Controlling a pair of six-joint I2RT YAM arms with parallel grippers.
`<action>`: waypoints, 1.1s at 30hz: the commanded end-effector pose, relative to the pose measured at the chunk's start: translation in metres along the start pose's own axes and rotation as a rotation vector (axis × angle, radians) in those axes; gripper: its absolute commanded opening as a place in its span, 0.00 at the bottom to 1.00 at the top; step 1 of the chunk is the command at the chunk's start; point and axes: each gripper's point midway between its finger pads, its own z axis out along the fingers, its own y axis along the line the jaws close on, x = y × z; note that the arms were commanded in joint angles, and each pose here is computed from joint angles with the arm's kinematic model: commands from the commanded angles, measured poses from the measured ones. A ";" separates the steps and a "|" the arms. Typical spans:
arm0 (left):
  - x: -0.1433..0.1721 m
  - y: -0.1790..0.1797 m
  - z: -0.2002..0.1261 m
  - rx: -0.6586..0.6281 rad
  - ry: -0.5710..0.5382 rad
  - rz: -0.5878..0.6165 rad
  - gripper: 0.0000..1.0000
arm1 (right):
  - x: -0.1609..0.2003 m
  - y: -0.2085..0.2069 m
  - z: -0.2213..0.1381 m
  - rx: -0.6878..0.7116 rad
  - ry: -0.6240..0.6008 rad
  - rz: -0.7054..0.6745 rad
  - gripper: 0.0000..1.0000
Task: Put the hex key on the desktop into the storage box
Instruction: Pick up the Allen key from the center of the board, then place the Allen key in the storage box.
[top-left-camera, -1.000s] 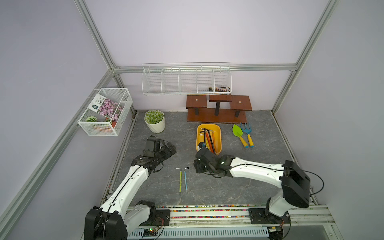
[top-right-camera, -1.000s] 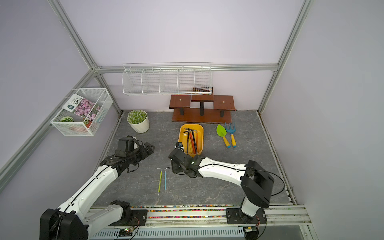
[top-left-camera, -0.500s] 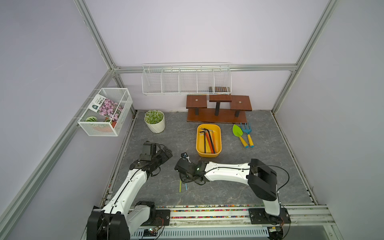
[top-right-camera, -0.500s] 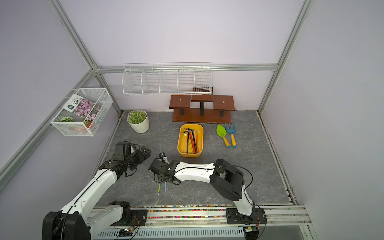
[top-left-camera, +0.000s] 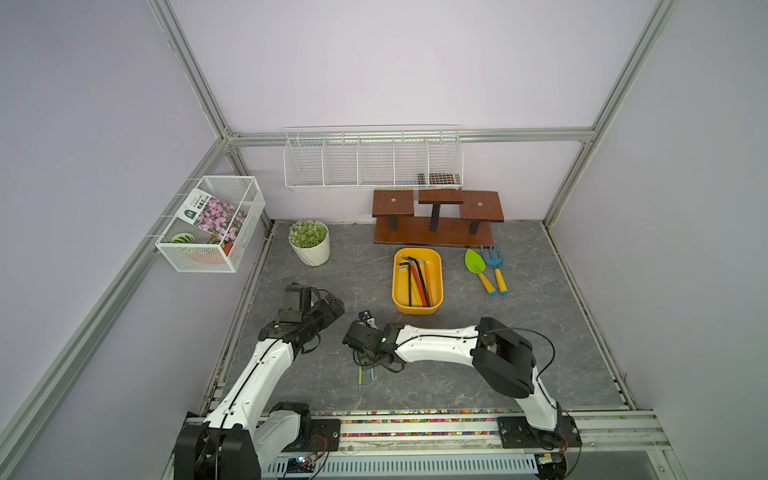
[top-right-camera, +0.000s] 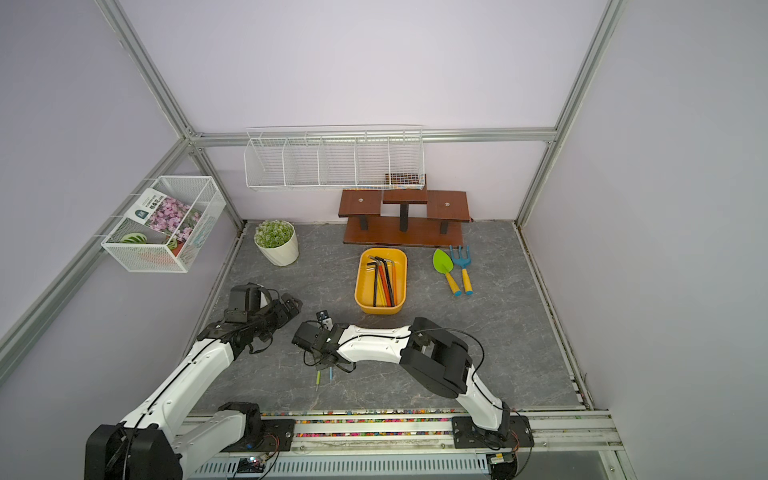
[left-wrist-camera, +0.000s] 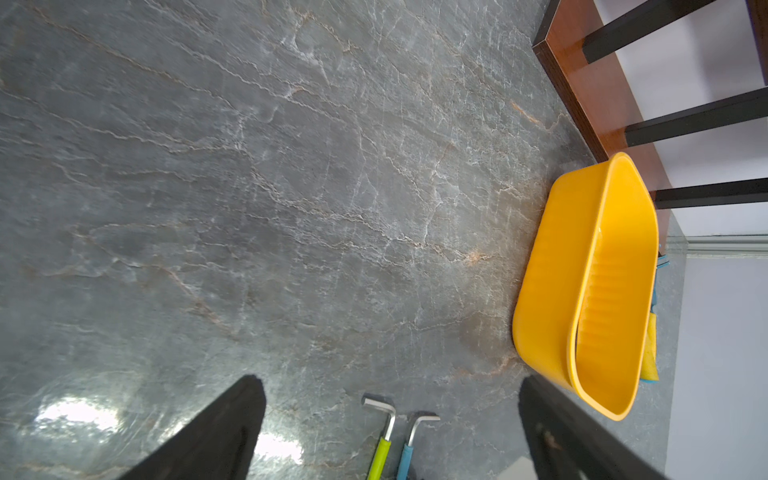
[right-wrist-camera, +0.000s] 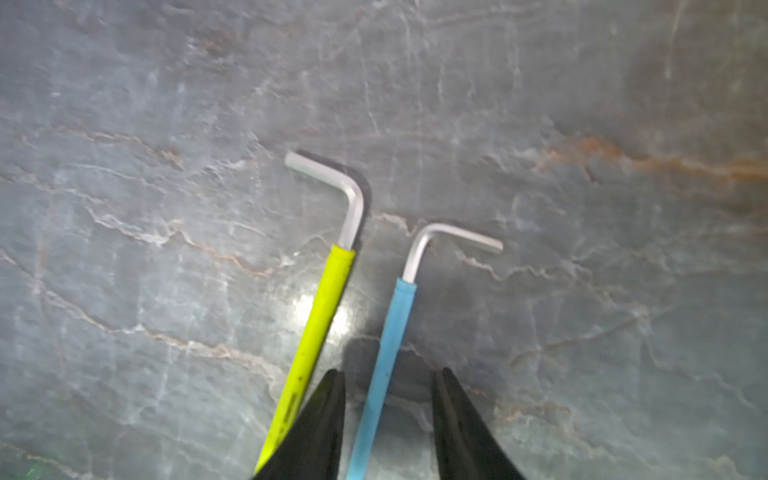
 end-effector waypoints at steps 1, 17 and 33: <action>-0.003 -0.003 -0.002 0.020 -0.009 0.011 1.00 | 0.027 -0.021 0.023 0.095 0.085 0.003 0.31; 0.000 -0.019 -0.002 0.068 0.052 0.002 1.00 | -0.028 -0.083 -0.062 0.115 -0.119 0.025 0.00; 0.015 -0.031 0.002 0.144 0.137 0.017 1.00 | -0.167 -0.188 -0.053 0.082 -0.184 0.191 0.00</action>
